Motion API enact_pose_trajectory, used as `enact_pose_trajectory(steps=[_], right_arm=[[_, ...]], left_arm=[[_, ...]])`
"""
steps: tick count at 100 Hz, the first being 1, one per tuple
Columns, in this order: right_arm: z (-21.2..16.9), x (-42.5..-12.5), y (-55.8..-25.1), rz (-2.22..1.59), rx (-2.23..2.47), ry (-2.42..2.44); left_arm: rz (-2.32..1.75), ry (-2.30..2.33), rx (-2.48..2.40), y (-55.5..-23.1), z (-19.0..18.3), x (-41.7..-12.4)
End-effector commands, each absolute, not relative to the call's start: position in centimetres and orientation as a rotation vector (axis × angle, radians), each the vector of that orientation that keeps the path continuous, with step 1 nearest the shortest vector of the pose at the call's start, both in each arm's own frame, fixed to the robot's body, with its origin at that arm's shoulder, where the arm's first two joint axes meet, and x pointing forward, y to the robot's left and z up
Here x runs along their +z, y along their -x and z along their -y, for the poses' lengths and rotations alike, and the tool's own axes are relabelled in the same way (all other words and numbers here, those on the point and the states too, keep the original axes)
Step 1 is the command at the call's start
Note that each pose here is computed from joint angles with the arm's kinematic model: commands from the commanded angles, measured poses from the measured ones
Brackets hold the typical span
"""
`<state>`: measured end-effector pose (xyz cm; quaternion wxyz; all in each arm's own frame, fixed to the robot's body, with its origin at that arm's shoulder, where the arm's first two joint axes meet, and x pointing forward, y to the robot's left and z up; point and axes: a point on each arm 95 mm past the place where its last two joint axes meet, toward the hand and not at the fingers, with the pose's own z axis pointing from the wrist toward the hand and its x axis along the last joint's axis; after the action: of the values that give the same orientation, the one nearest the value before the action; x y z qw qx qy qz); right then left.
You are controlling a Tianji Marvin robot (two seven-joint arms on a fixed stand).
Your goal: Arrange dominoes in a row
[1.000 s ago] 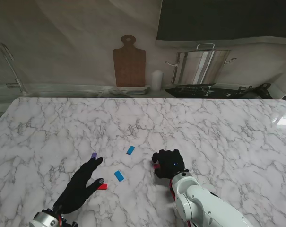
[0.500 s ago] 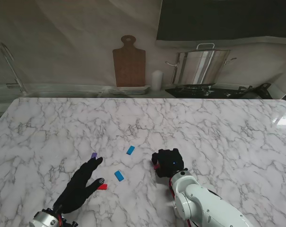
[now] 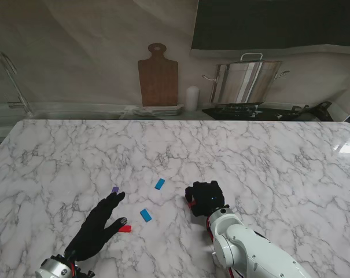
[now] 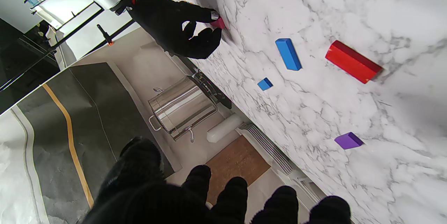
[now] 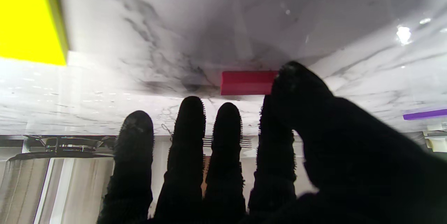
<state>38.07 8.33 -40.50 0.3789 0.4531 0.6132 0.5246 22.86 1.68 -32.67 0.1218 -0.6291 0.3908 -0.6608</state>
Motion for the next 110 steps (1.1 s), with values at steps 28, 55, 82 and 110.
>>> enact_pose_trajectory(steps=[28, 55, 82, 110], right_arm=[[-8.09, -41.38, -37.73, -1.595, 1.324, -1.174], [-8.09, -41.36, -37.76, -1.598, 1.328, -1.167], [-8.03, -41.44, -37.75, -1.619, 1.316, -1.164], [-8.05, -41.57, -37.76, -1.623, 1.317, -1.164]], left_arm=[[-1.155, 1.854, -1.920, -22.74, -1.66, -32.98], [-1.156, 1.854, -1.920, -22.76, -1.68, -32.98], [-1.158, 1.852, -1.921, -22.76, -1.70, -33.02], [-1.154, 1.852, -1.921, -22.78, -1.72, -33.01]])
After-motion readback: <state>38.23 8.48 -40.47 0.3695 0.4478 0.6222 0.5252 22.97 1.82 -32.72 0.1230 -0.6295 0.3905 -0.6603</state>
